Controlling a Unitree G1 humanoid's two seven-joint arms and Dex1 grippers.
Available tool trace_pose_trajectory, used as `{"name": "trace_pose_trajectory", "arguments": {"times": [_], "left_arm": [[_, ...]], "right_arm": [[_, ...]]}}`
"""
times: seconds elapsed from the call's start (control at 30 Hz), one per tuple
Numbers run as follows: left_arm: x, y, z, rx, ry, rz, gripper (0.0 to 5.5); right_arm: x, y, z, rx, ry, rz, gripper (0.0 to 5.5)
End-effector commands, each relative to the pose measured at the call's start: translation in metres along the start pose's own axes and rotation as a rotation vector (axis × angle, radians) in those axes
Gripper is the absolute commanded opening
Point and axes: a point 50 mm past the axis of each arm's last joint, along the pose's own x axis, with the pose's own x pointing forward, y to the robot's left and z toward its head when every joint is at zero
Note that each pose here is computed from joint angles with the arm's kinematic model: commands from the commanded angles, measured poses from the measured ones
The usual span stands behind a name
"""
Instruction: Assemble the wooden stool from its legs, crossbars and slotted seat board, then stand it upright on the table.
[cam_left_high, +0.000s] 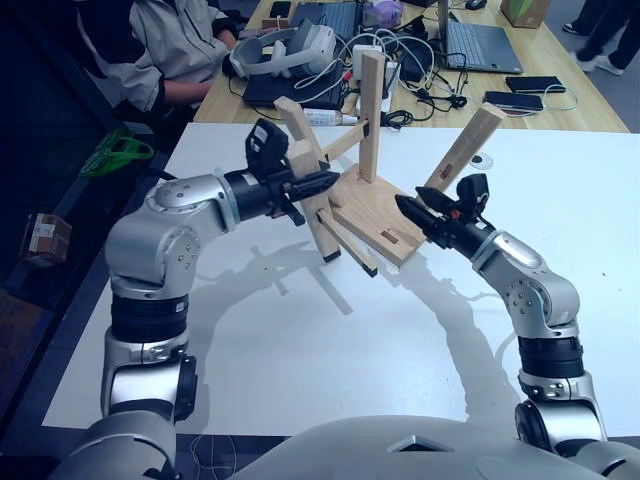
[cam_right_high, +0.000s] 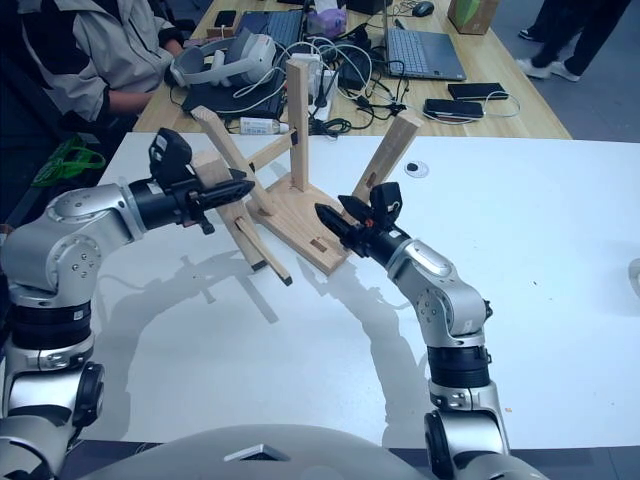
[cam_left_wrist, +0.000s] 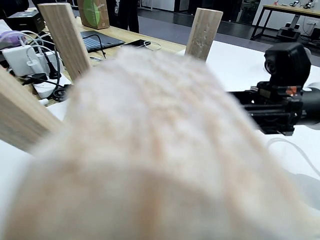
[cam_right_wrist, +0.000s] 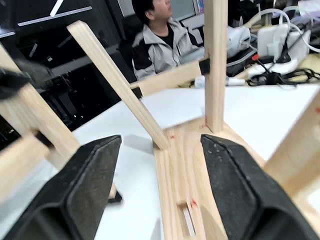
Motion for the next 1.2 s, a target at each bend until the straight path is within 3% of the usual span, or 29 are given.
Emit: {"name": "trace_pose_trajectory", "arguments": {"times": [0.03, 0.17, 0.43, 0.67, 1.0, 1.2], "left_arm": [[-0.012, 0.009, 0.015, 0.016, -0.051, 0.087, 1.0], [-0.016, 0.008, 0.023, 0.009, -0.083, 0.107, 1.0], [-0.015, 0.003, 0.027, -0.009, -0.095, 0.111, 1.0], [-0.007, 0.001, 0.034, -0.003, -0.106, 0.096, 1.0], [-0.007, 0.006, 0.04, -0.011, -0.13, 0.12, 1.0], [-0.001, 0.02, 0.036, -0.268, -0.322, 0.35, 1.0]], "right_arm": [[-0.016, -0.004, -0.031, -0.025, 0.244, -0.011, 3.0], [-0.03, 0.003, -0.05, -0.006, 0.348, -0.008, 3.0], [-0.023, 0.005, -0.05, -0.105, 0.297, -0.052, 3.0], [-0.016, 0.015, -0.064, -0.028, 0.365, -0.046, 3.0], [0.045, 0.062, -0.037, 0.057, 0.104, 0.13, 3.0], [0.028, 0.051, -0.026, 0.003, 0.097, 0.146, 3.0]]}}
